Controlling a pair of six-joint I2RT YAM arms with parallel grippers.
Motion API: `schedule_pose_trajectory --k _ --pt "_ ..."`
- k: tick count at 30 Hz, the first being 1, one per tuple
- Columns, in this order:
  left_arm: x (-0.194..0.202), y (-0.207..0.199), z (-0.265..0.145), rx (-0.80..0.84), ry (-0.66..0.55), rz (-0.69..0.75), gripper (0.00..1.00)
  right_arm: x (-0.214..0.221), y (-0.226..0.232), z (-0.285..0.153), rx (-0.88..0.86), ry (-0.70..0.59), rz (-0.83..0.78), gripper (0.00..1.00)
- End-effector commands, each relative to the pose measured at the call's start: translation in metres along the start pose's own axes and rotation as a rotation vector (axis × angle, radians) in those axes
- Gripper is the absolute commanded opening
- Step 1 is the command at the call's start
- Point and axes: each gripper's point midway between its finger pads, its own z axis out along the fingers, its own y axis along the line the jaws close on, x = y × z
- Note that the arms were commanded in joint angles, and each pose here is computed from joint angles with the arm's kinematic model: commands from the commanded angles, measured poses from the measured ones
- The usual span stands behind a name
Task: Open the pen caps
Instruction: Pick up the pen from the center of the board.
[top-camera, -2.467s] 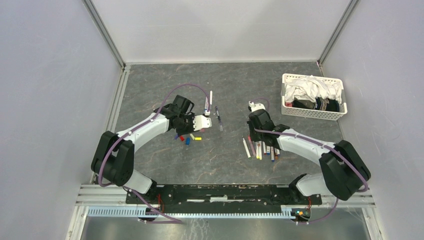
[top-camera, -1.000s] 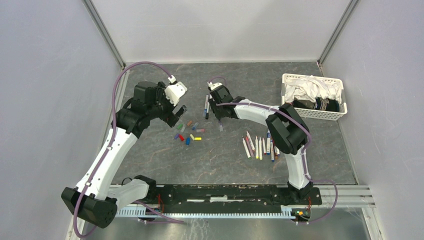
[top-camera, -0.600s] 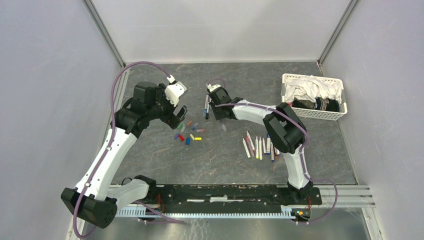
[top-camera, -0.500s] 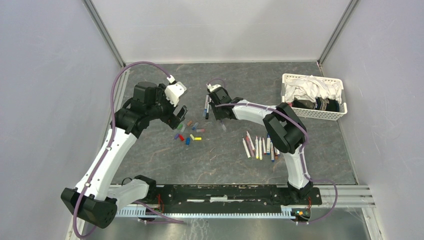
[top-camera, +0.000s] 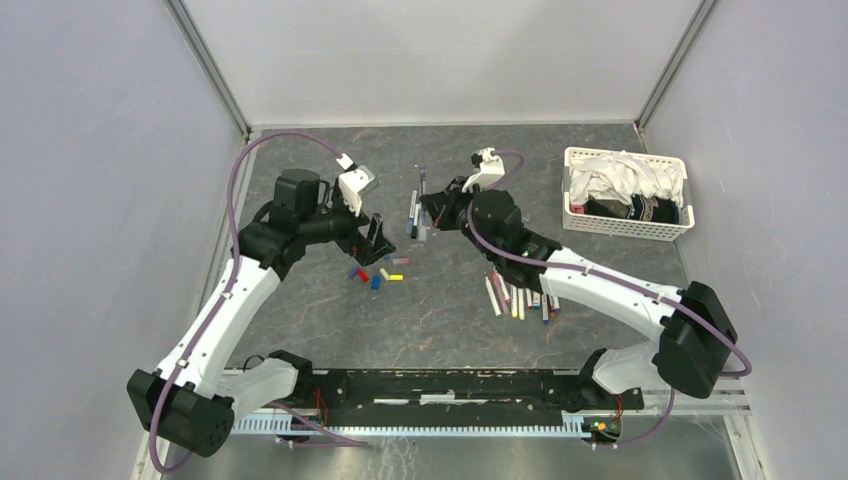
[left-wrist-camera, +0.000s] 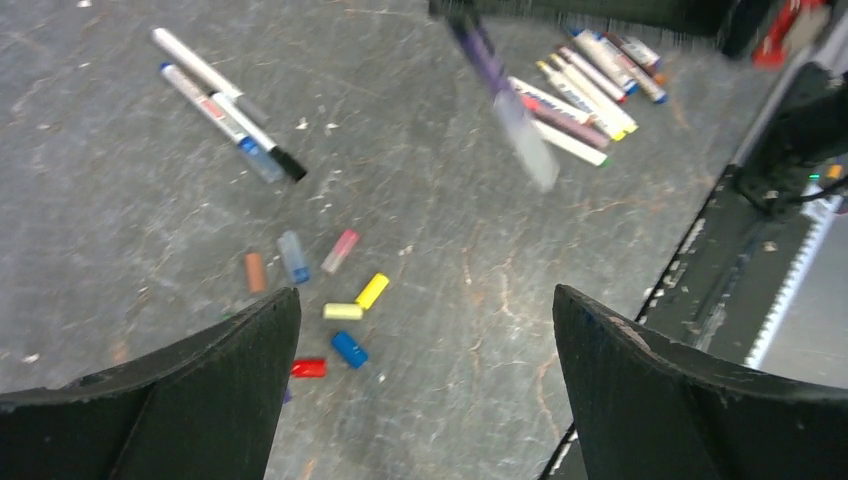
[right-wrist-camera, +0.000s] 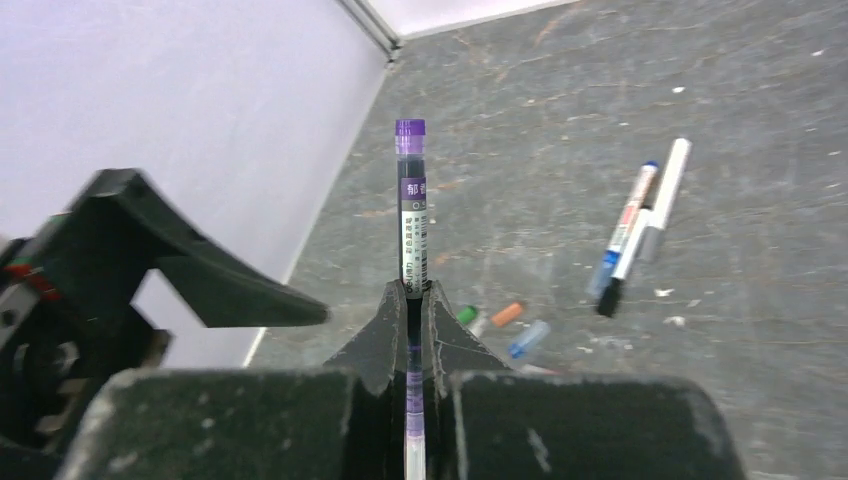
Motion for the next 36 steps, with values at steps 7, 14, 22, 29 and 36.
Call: schedule_pose_trajectory --k 7,14,22,29,36 --pt "-0.03 -0.032 0.006 0.205 -0.095 -0.073 0.96 -0.016 0.06 -0.01 -0.078 -0.155 0.183 0.0" --pt "-0.025 -0.036 0.017 0.261 -0.079 -0.087 0.82 -0.013 0.071 -0.014 -0.102 -0.162 0.211 0.0" --pt "-0.014 -0.028 0.029 0.257 -0.043 -0.053 0.19 -0.014 0.069 -0.025 -0.112 -0.171 0.209 0.0" --pt "-0.003 -0.012 0.022 0.18 0.011 0.134 0.02 -0.003 0.068 -0.044 -0.153 -0.053 0.122 0.45" --pt "0.05 0.0 -0.002 0.138 0.168 0.57 0.02 -0.034 0.025 -0.08 -0.187 0.119 -0.002 0.69"
